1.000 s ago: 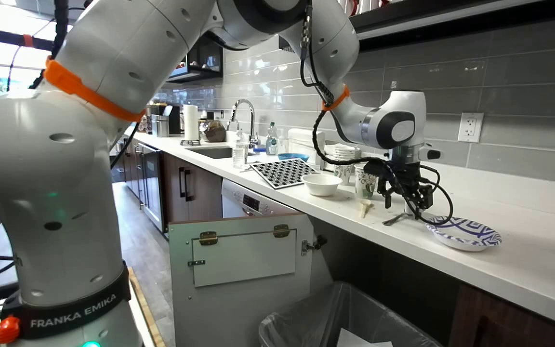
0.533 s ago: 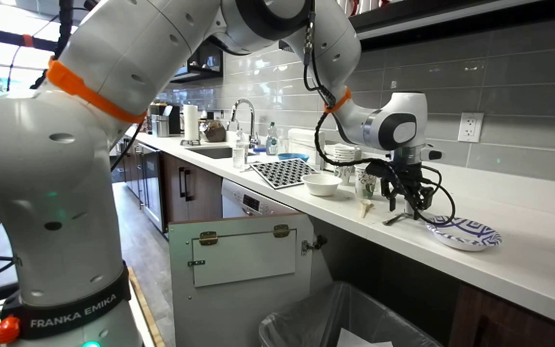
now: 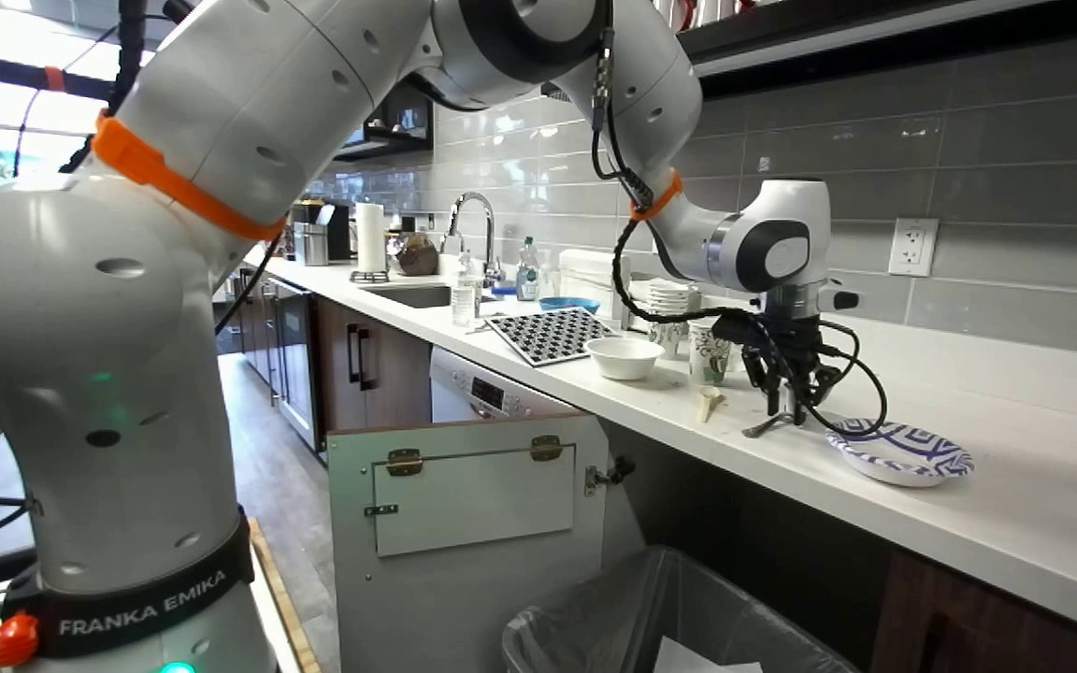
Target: Put the coffee pod on the silver spoon then throw the pod in the bin using the spoon.
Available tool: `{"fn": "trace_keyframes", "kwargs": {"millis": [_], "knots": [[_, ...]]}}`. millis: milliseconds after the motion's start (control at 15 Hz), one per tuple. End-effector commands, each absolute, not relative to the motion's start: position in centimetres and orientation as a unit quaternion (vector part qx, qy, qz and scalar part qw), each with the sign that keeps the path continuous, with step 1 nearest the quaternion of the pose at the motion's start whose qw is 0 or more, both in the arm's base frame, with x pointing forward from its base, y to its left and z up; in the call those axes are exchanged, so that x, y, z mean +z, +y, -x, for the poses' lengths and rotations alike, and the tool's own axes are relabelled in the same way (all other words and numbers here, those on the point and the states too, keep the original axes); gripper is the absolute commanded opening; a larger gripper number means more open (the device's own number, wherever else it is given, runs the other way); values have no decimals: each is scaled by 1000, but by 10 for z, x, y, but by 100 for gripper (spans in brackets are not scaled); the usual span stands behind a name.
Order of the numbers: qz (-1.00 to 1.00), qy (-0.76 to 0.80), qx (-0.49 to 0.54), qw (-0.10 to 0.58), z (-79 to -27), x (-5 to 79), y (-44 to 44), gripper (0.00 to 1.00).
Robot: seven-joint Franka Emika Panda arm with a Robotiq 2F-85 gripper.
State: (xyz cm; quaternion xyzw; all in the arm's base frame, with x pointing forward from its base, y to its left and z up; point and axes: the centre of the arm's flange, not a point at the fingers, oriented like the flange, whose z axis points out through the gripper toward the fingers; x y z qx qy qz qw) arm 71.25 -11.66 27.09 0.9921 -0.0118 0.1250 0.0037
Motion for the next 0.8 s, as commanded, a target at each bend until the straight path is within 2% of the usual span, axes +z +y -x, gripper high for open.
{"fn": "trace_keyframes", "kwargs": {"millis": [0,133,200,267,333,467,733], "knots": [[-993,-6,117,6,-720,268,-117,36],[-993,-5,117,6,-721,268,-117,35],[-993,-5,118,6,-722,268,-117,27],[-993,-5,117,6,-722,267,-117,27],[-993,-4,117,6,-722,267,-116,22],[-993,-4,117,6,-723,267,-116,23],[-993,-2,117,6,-725,268,-114,16]]}}
